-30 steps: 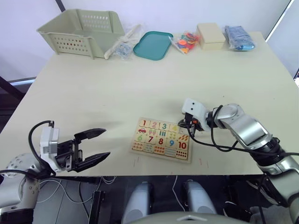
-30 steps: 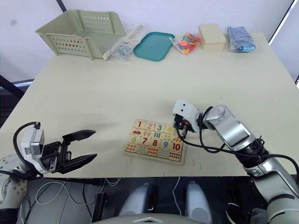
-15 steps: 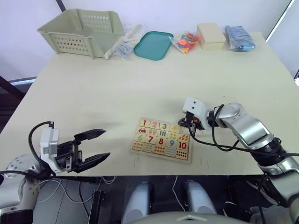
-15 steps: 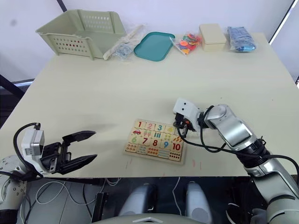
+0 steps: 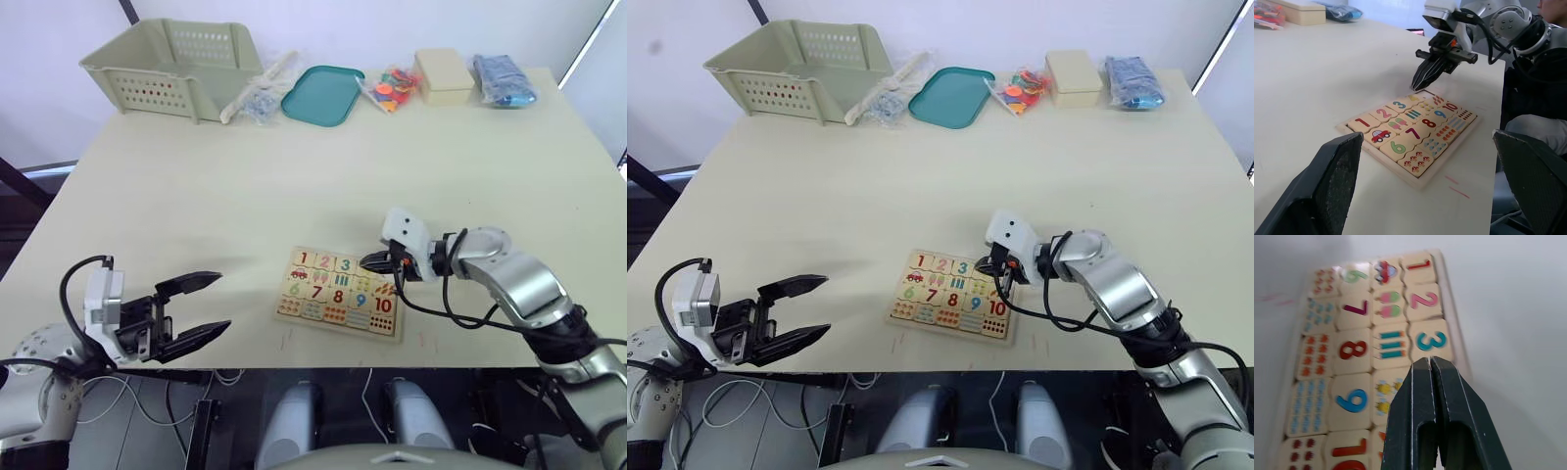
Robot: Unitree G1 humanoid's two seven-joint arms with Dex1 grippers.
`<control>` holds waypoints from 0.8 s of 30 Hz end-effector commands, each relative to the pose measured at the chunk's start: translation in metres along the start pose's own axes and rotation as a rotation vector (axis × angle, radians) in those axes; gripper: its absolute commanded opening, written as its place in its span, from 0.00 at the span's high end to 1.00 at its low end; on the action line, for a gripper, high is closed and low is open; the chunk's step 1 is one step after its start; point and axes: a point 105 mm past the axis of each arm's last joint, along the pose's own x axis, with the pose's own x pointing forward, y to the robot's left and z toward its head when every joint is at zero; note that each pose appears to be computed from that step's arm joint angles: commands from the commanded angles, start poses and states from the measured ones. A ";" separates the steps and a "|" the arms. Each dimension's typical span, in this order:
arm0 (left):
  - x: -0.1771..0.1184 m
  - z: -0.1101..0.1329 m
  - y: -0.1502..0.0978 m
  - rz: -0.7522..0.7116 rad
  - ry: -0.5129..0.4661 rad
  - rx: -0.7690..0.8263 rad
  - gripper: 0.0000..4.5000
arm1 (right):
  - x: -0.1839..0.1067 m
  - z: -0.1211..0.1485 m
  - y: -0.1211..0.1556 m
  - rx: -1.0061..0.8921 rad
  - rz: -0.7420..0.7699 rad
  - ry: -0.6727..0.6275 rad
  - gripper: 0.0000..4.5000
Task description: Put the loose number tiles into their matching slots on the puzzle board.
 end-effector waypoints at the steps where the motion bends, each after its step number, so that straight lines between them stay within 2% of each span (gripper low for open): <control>1: -0.003 0.005 -0.001 0.011 0.001 0.031 0.00 | -0.016 0.026 0.006 -0.073 -0.040 -0.193 0.99; 3: -0.003 0.003 -0.001 0.019 0.002 0.024 0.00 | -0.026 0.028 0.012 -0.062 -0.045 -0.261 0.99; 7: -0.003 -0.001 -0.003 0.033 0.005 0.010 0.00 | -0.052 0.018 0.020 0.104 0.020 -0.321 0.99; 8: -0.004 -0.002 -0.003 0.037 0.005 0.007 0.00 | -0.059 0.012 0.019 0.101 -0.005 -0.312 0.94; 11: -0.006 -0.006 -0.004 0.051 0.011 -0.003 0.00 | -0.081 -0.011 0.028 0.069 -0.045 -0.249 0.71; 12: -0.007 -0.007 -0.004 0.055 0.014 -0.006 0.00 | -0.087 -0.015 0.030 0.063 -0.064 -0.245 0.58; 17: -0.014 -0.013 -0.005 0.075 0.037 -0.020 0.00 | -0.123 -0.038 0.036 0.121 -0.198 -0.233 0.06; 18: -0.015 -0.014 -0.005 0.080 0.040 -0.022 0.00 | -0.129 -0.042 0.036 0.133 -0.227 -0.230 0.02; 24: -0.016 -0.017 -0.003 0.097 0.041 -0.028 0.00 | -0.150 -0.059 0.040 0.178 -0.308 -0.211 0.02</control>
